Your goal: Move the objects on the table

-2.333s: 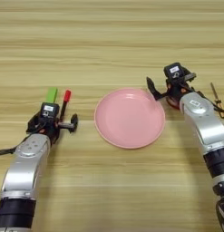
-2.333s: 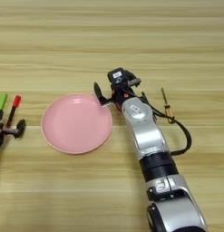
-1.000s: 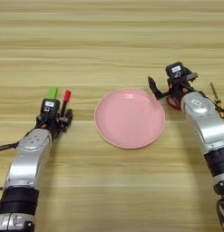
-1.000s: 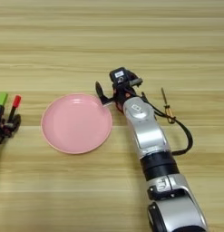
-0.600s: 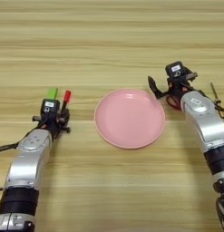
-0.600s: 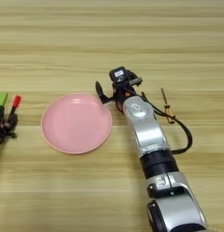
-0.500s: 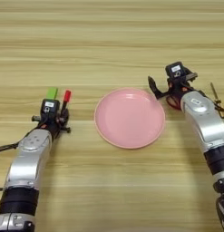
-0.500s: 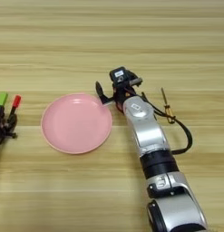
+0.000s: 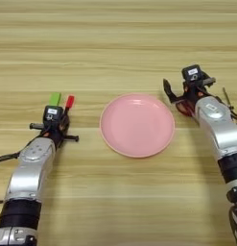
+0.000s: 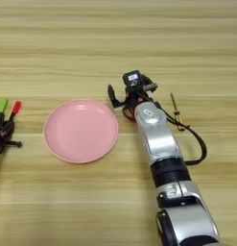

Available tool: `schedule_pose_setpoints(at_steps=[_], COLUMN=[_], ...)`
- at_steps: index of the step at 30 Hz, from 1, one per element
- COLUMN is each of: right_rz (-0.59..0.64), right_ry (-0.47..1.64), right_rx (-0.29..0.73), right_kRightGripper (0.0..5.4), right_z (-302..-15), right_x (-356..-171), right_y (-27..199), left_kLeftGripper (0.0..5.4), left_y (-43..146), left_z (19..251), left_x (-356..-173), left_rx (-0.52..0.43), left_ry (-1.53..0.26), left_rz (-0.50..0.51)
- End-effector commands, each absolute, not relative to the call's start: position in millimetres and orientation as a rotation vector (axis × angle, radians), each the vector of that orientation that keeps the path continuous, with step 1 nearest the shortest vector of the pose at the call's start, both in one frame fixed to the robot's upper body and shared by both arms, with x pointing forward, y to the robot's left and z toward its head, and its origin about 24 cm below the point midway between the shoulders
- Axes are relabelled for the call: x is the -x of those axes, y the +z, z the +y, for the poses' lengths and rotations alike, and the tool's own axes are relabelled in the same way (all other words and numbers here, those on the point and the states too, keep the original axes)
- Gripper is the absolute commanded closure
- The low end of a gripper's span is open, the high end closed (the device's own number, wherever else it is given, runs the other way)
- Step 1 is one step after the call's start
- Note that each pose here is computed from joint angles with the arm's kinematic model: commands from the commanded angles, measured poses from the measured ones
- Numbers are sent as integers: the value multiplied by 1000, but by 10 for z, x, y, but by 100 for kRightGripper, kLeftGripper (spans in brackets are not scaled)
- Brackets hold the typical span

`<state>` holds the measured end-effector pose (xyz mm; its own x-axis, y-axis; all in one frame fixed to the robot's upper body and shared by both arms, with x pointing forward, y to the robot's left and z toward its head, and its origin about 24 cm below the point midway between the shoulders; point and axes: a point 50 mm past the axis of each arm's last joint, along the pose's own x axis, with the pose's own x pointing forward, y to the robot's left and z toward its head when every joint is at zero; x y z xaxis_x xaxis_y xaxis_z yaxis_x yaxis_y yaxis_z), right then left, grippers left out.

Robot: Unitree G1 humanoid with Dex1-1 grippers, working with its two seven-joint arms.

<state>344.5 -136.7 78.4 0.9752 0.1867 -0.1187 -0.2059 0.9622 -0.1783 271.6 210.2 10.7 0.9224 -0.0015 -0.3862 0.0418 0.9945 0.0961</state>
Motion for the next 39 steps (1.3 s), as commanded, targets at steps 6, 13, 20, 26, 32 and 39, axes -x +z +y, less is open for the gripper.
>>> schedule_pose_setpoints(at_steps=[6, 13, 20, 26, 32, 39], right_rz=[81, 65, 50, 47, 44, 45], right_ry=[133, 87, 46, 36, 34, 35], right_rx=[172, 159, 148, 144, 142, 142], right_kRightGripper=[0, 0, 0, 0, 0, 0], right_z=[-1454, -1515, -1577, -1598, -1603, -1600], right_x=[-3508, -3529, -3547, -3553, -3556, -3558], right_y=[826, 855, 875, 875, 875, 873], left_kLeftGripper=[500, 500, 501, 501, 501, 501], left_y=[-7, 1, 102, 136, 247, 381], left_z=[2124, 2130, 2091, 2072, 2001, 1955], left_x=[-2643, -2647, -2678, -2683, -2689, -2683], left_rx=[-90, -86, -69, -71, -48, -40], left_ry=[-15, -14, -40, -51, -104, -131], left_rz=[455, 450, 389, 361, 296, 248])
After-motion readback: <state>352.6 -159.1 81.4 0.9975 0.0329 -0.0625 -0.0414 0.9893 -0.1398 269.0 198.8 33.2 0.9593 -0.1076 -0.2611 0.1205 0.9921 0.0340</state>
